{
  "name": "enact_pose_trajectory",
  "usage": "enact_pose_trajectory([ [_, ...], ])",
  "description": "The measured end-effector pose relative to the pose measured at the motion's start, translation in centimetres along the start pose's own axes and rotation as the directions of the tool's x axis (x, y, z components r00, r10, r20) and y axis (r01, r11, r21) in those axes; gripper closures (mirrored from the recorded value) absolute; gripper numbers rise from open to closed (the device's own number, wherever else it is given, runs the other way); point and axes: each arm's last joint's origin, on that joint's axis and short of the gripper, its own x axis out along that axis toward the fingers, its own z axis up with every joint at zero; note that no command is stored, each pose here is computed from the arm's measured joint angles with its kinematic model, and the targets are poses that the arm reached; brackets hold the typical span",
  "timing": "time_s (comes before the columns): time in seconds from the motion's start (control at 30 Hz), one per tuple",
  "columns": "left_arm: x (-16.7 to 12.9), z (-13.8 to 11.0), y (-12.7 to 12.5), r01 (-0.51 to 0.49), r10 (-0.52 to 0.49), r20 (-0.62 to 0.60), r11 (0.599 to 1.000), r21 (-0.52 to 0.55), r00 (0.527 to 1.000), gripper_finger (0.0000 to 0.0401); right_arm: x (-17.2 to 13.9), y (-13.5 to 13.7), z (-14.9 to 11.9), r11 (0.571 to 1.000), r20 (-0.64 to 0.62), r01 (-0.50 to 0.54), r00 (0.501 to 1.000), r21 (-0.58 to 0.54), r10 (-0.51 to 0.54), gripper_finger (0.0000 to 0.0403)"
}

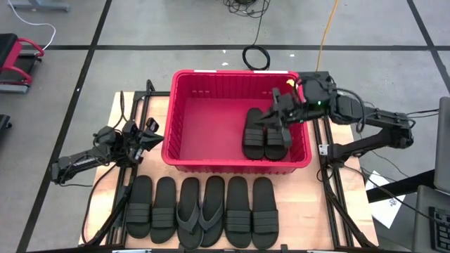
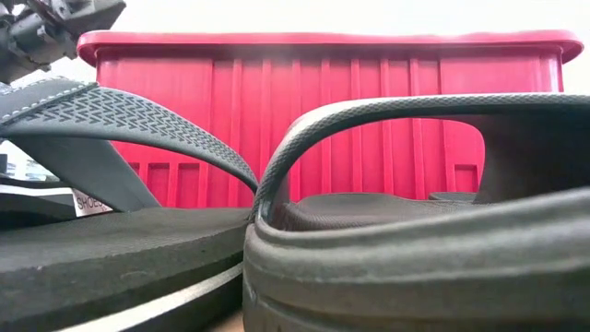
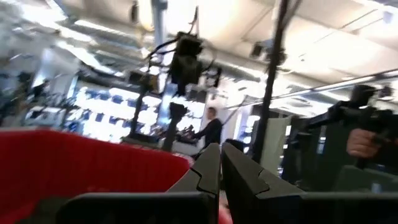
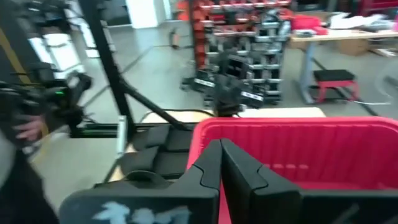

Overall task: Pick and place slides into bin
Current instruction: Put the slipper into the bin

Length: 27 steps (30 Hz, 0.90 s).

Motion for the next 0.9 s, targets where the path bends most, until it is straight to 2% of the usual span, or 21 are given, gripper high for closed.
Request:
enact_pose_trajectory([
  [0.2,-0.1,0.9,-0.7,0.096,-0.099,0.072,0.994,0.052,0.992,0.0382,0.6,2.3,-0.1,0.995,0.010,0.069,0.997,0.067,-0.070,0.0403],
  [0.3,-0.1,1.4,-0.8,0.101,-0.101,0.120,0.995,0.014,0.988,0.0382,0.6,3.3,0.0,0.994,0.030,0.079,0.996,0.076,-0.081,0.0403],
  [0.53,-0.2,1.7,-1.0,0.120,-0.112,0.147,0.992,-0.048,0.983,0.0382,0.7,4.5,-0.5,0.998,0.024,0.048,0.999,0.033,-0.049,0.0403],
  [0.7,-0.5,2.7,-1.7,0.198,-0.189,0.238,0.980,-0.013,0.953,0.0382,1.2,5.1,-2.5,0.999,-0.015,-0.041,0.999,-0.024,0.041,0.0403],
  [0.77,-0.6,3.0,-1.9,0.212,-0.206,0.263,0.977,0.006,0.943,0.0382,1.1,5.0,-3.3,0.997,-0.004,-0.080,0.997,-0.021,0.080,0.0403],
  [0.9,-0.6,3.0,-1.9,0.222,-0.208,0.264,0.975,-0.027,0.942,0.0382,0.6,5.2,-5.2,0.986,0.061,-0.164,0.985,0.006,0.164,0.0403],
])
